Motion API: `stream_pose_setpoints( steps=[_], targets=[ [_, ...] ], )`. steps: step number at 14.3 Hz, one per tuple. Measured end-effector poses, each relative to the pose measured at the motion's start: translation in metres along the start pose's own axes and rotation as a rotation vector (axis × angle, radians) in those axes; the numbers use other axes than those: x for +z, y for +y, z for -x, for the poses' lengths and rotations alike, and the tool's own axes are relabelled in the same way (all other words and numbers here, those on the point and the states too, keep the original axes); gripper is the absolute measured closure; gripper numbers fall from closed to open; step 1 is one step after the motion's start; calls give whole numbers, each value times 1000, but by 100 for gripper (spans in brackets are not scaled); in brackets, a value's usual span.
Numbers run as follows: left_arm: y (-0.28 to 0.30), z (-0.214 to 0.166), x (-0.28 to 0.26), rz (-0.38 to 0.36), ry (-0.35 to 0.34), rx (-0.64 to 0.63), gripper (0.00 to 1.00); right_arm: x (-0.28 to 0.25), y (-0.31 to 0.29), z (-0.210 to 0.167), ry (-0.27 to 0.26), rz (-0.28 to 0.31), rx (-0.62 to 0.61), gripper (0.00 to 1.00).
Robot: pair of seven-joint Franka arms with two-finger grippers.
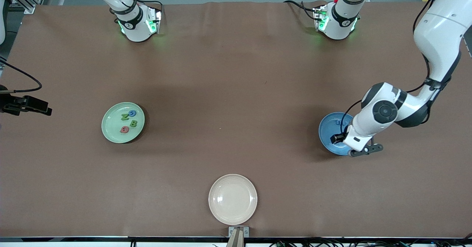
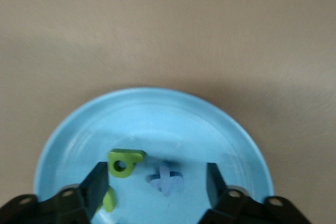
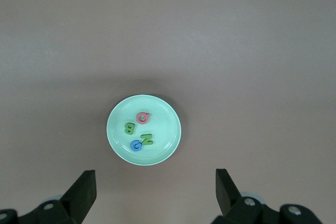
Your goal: Sort upper and lower case letters into plates
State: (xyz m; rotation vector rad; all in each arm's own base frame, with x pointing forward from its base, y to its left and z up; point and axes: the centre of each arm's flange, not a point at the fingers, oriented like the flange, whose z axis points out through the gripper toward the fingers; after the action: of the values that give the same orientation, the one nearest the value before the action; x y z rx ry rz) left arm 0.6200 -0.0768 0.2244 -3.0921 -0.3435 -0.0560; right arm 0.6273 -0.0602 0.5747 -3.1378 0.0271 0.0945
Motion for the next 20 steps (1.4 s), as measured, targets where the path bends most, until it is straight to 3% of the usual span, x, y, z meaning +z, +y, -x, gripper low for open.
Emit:
stream_pose_setpoints(
  steps=[1,2,7,15,18,20],
  targets=[
    [-5,-4,-16,-3,4,-13,2,1,-1,1,-14,-1,-1,0],
    [-9,-9,-34,-9,9,-24,0,3,-3,3,-32,-4,-6,0],
    [-17,-23,-81,-6,43,-53,0,4,-25,7,-69,-7,-44,0],
    [-16,-29,-88,4,55,-5,0,-19,-26,32,-51,-10,-44,0],
    [-13,-30,-106,70,19,63,0,-27,-26,48,-37,-12,-45,0],
    [-19,-31,-112,76,-10,105,0,-33,-28,58,-30,-13,-48,0]
  ],
)
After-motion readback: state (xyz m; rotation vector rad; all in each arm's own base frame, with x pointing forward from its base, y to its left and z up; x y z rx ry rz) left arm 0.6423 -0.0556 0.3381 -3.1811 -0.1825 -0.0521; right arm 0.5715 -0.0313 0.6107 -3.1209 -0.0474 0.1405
